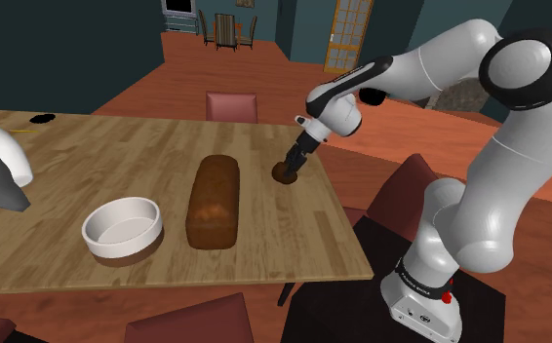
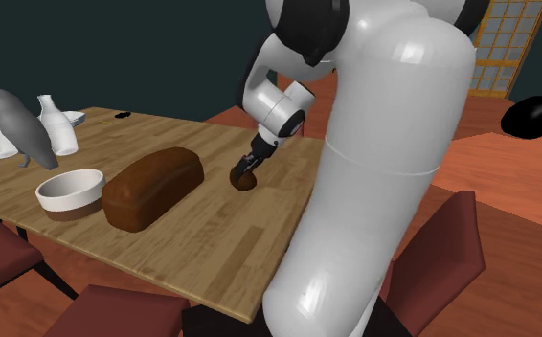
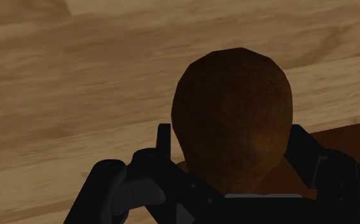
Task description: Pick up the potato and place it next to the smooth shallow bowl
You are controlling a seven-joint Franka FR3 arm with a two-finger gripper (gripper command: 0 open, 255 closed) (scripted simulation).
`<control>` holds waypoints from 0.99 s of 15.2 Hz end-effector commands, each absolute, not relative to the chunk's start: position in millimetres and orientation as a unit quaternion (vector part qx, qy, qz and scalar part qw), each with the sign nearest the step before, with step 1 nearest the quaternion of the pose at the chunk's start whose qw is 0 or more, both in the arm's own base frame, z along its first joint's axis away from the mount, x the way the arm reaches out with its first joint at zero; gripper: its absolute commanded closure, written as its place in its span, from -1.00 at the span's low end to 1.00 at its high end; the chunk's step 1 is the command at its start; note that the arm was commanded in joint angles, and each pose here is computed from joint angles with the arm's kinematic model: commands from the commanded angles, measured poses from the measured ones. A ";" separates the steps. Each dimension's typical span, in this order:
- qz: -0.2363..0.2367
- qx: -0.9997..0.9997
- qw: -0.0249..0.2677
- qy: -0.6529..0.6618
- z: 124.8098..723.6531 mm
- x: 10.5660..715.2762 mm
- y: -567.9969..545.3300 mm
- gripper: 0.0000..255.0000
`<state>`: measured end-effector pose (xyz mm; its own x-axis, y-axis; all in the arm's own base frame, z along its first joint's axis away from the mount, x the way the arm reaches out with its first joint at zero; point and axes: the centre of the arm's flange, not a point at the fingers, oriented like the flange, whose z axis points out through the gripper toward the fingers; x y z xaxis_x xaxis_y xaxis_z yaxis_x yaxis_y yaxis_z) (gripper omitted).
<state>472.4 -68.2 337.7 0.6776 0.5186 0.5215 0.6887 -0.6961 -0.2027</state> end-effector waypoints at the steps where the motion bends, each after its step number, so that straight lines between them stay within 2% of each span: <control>1: -0.218 -0.895 0.195 -0.337 347.8 471.9 -68.2 1.00; 15: -0.218 -0.895 0.195 -0.337 421.7 471.9 -68.2 1.00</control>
<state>472.3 -68.0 416.8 0.6777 0.5185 0.5214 0.6887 -0.6962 -0.2027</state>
